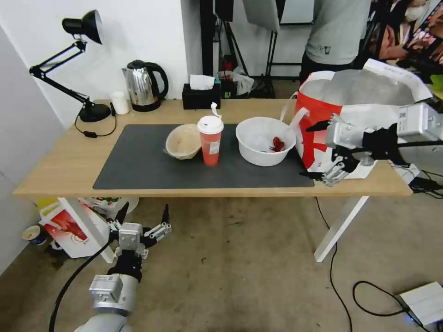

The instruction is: Pick up the trash from the table and place it into the takeout bag.

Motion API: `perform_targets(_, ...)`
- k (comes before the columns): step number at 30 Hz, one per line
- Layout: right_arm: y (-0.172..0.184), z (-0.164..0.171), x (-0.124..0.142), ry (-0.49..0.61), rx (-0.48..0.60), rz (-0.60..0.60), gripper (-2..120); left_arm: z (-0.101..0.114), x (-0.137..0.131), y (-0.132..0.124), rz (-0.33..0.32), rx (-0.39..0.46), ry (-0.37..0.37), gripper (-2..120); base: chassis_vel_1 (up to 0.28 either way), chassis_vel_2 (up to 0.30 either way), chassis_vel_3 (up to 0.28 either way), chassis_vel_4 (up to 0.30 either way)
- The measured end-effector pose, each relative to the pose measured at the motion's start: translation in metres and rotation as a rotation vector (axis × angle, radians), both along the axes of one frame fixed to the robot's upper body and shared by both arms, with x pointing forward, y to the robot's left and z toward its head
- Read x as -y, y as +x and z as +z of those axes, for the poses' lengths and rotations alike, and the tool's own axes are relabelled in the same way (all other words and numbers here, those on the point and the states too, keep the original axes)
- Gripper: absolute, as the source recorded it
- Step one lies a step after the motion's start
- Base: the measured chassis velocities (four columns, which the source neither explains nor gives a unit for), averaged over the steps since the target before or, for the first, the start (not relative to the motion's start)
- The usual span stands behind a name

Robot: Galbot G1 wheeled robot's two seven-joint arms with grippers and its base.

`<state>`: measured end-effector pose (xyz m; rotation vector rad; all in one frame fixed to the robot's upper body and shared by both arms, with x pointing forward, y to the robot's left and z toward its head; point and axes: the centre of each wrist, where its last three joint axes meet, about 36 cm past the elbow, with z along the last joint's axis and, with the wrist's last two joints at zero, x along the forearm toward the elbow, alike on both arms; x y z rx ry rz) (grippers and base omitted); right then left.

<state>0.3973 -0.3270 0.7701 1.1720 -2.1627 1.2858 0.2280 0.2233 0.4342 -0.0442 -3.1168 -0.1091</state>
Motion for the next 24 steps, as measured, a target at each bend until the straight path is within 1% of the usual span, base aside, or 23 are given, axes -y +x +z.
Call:
perform_targets(3,0.010,0.005,0.013,0.004,-0.002,-0.034,100,0.000,0.000,0.000,0.000,0.000,0.000,100,0.000,0.000,0.000,0.000)
perform_targets(4,0.010,0.005,0.013,0.004,-0.002,-0.034,100,0.000,0.000,0.000,0.000,0.000,0.000,100,0.000,0.000,0.000,0.000)
perform_targets(7,0.022,0.016,0.026,-0.013,-0.002,-0.066,100,0.000,0.000,0.000,0.000,0.000,0.000,100,0.000,0.000,0.000,0.000)
perform_targets(9,0.024,0.019,0.028,-0.021,-0.003,-0.071,100,0.000,0.000,0.000,0.000,0.000,0.000,100,0.000,0.000,0.000,0.000)
perform_targets(12,0.030,0.028,0.030,-0.076,-0.017,-0.064,100,0.000,0.000,0.000,0.000,0.000,0.000,100,0.000,0.000,0.000,0.000)
perform_targets(13,0.030,0.028,0.030,-0.076,-0.017,-0.064,100,0.000,0.000,0.000,0.000,0.000,0.000,100,0.000,0.000,0.000,0.000)
perform_targets(14,0.030,0.030,0.026,-0.090,-0.019,-0.051,100,0.000,0.000,0.000,0.000,0.000,0.000,100,0.000,0.000,0.000,0.000)
perform_targets(16,0.030,0.030,0.009,-0.103,-0.011,-0.007,100,0.000,0.000,0.000,0.000,0.000,0.000,100,0.000,0.000,0.000,0.000)
perform_targets(17,0.030,0.030,0.009,-0.103,-0.011,-0.007,100,0.000,0.000,0.000,0.000,0.000,0.000,100,0.000,0.000,0.000,0.000)
perform_targets(19,0.027,0.026,-0.014,-0.081,0.004,0.033,100,0.000,0.000,0.000,0.000,0.000,0.000,100,0.000,0.000,0.000,0.000)
perform_targets(20,0.027,0.026,-0.014,-0.081,0.004,0.033,100,0.000,0.000,0.000,0.000,0.000,0.000,100,0.000,0.000,0.000,0.000)
perform_targets(24,0.017,0.015,-0.041,0.000,0.013,0.075,100,0.000,0.000,0.000,0.000,0.000,0.000,100,0.000,0.000,0.000,0.000)
